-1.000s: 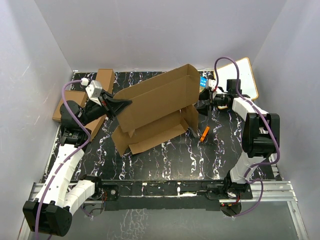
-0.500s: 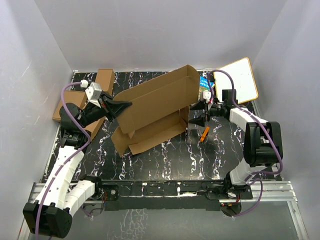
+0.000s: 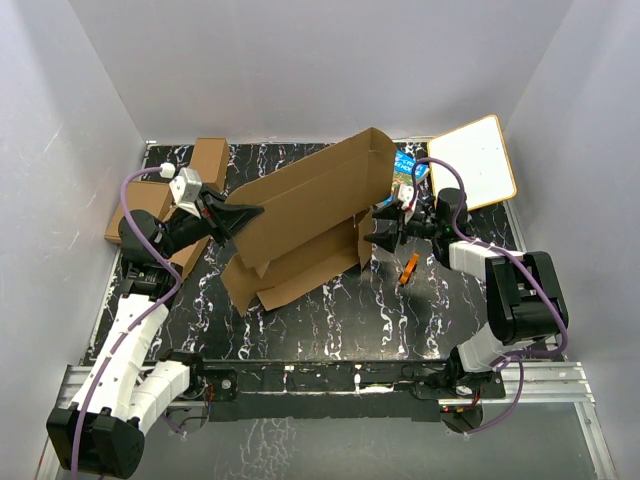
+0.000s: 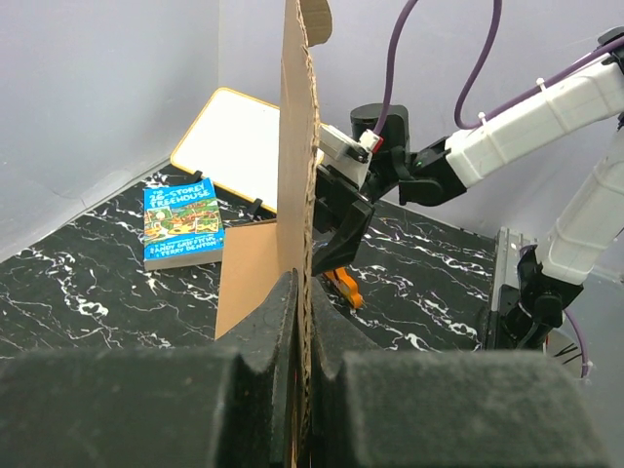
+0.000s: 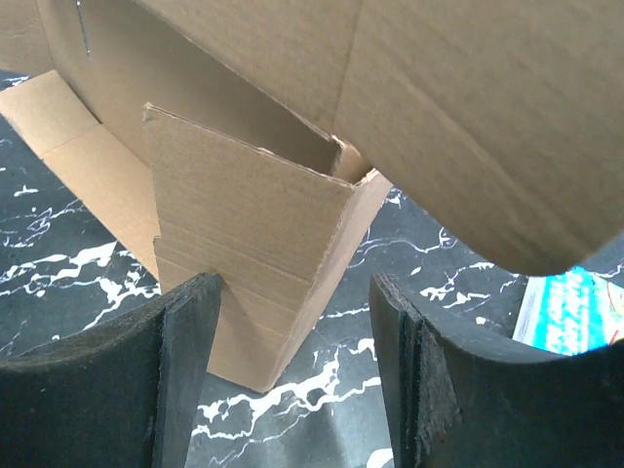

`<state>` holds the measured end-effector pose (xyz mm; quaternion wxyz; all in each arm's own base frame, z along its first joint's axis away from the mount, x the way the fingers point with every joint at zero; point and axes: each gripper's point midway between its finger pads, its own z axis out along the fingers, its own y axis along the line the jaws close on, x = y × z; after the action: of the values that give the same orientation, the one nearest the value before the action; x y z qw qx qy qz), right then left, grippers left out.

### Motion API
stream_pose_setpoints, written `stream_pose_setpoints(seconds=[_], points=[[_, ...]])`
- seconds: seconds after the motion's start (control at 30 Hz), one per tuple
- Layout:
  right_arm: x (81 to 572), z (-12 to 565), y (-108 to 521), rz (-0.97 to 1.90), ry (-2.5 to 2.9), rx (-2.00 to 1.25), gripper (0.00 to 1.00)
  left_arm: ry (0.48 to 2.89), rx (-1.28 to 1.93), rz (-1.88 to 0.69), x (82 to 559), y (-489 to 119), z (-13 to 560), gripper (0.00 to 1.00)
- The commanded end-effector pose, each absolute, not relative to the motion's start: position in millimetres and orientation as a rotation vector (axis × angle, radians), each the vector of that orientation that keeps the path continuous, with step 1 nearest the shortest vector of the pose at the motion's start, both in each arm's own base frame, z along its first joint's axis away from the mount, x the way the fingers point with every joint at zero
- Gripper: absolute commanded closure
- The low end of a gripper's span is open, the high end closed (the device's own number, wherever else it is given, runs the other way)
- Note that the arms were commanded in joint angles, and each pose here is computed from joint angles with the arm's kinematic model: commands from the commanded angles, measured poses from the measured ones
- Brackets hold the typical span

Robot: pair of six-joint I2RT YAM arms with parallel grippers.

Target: Fold the paper box

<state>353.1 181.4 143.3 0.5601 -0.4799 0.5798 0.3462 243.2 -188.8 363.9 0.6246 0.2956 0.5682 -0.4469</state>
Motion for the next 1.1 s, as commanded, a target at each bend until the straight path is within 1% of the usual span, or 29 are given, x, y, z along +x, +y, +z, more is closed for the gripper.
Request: stream_pose_setpoints(seconds=[0.0, 0.13, 0.23, 0.37, 0.47, 0.7, 0.83, 0.9, 0.97, 1.07], points=[[362.9, 168.8, 191.7, 0.715, 1.216, -1.140, 0.34, 1.276, 0.705, -1.037, 234.3, -189.9, 367.7, 1.00], [365.8, 167.0, 193.6, 0.702, 1.219, -1.114, 0.35, 1.278, 0.702, -1.039, 234.4, -189.9, 366.6, 1.00], [366.8, 167.4, 194.3, 0.699, 1.218, -1.088, 0.38, 1.281, 0.698, -1.042, 235.1, -190.1, 364.8, 1.00], [369.0, 164.4, 196.5, 0.700, 1.226, -1.056, 0.44, 1.288, 0.692, -1.042, 237.2, -189.9, 362.6, 1.00], [370.6, 161.1, 197.4, 0.700, 1.231, -1.041, 0.47, 1.287, 0.688, -1.043, 238.0, -189.9, 362.2, 1.00], [366.4, 160.3, 205.3, 0.740, 1.199, -1.042, 0.46, 1.291, 0.674, -1.050, 240.4, -189.9, 361.1, 1.00], [367.6, 160.2, 208.4, 0.731, 1.187, -1.042, 0.40, 1.294, 0.668, -1.055, 242.0, -190.2, 360.6, 1.00], [367.5, 160.5, 209.9, 0.732, 1.184, -1.039, 0.39, 1.296, 0.666, -1.057, 242.9, -190.4, 360.2, 1.00], [369.4, 160.2, 211.6, 0.725, 1.190, -1.023, 0.40, 1.296, 0.664, -1.062, 243.0, -190.7, 360.0, 1.00], [373.4, 159.9, 211.5, 0.707, 1.203, -0.998, 0.44, 1.294, 0.660, -1.066, 243.7, -190.8, 360.7, 1.00]])
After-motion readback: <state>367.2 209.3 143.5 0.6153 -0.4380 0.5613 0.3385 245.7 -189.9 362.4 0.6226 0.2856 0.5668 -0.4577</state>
